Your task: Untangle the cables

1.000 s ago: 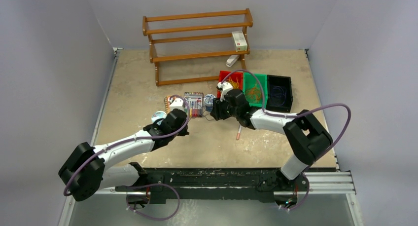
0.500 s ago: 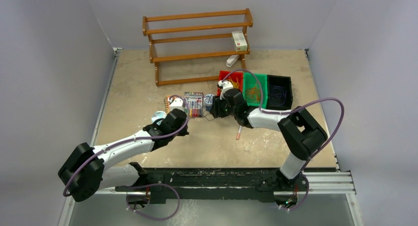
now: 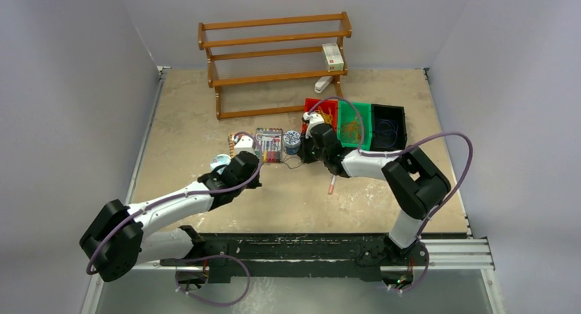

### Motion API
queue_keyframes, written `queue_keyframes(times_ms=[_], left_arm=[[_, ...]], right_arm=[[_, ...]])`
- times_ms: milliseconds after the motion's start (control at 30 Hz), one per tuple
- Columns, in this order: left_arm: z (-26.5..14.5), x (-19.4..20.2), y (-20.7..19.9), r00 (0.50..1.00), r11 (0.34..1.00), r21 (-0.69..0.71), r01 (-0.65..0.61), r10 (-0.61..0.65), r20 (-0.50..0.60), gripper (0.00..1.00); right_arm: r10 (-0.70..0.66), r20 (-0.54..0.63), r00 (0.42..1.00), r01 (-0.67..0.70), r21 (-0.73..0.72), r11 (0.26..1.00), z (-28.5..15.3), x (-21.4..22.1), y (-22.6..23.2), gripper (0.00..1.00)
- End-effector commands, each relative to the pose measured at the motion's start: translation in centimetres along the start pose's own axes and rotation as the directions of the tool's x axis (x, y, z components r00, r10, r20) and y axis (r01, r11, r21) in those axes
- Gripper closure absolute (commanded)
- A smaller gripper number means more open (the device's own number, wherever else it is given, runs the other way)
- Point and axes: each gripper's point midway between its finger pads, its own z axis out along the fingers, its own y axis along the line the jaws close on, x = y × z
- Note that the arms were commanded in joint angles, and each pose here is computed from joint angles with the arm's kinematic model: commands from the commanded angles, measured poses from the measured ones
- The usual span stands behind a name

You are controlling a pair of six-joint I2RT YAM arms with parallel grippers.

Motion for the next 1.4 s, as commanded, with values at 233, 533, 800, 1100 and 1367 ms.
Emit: queue_keyframes(times_ms=[233,533,800,1100,1367], left_arm=[[-3.5,-5.4,4.0,0.962,0.974,-0.168,0.149,-0.103,0.253,1.00],[-6.3,-7.4,8.9,0.919,0.888,-0.373,0.271,-0.123,0.374,1.00],[-8.0,-8.4,10.6,0.895,0.852,-0.412,0.322,-0.131,0.427,1.00],[-7.3,-8.6,9.3,0.905,0.894,-0.340,0.291,-0.143,0.400,1.00],[-4.3,-8.9,0.5,0.962,0.998,0.034,0.058,-0.065,0.265,1.00]], right_arm=[[-0.068,0.371,0.926,-0.025,0.241,0.970,-10.1,-11.3,-2.9,1.00],[-0.091,0.535,0.840,-0.179,0.432,0.884,-18.8,-16.6,-10.6,1.00],[-0.109,0.576,0.810,-0.280,0.542,0.792,-22.9,-17.9,-15.6,1.00],[-0.171,0.588,0.791,-0.086,0.384,0.919,-23.4,-19.8,-12.2,1.00],[-0.352,0.539,0.765,0.450,-0.057,0.891,-22.4,-18.4,-1.2,0.99]])
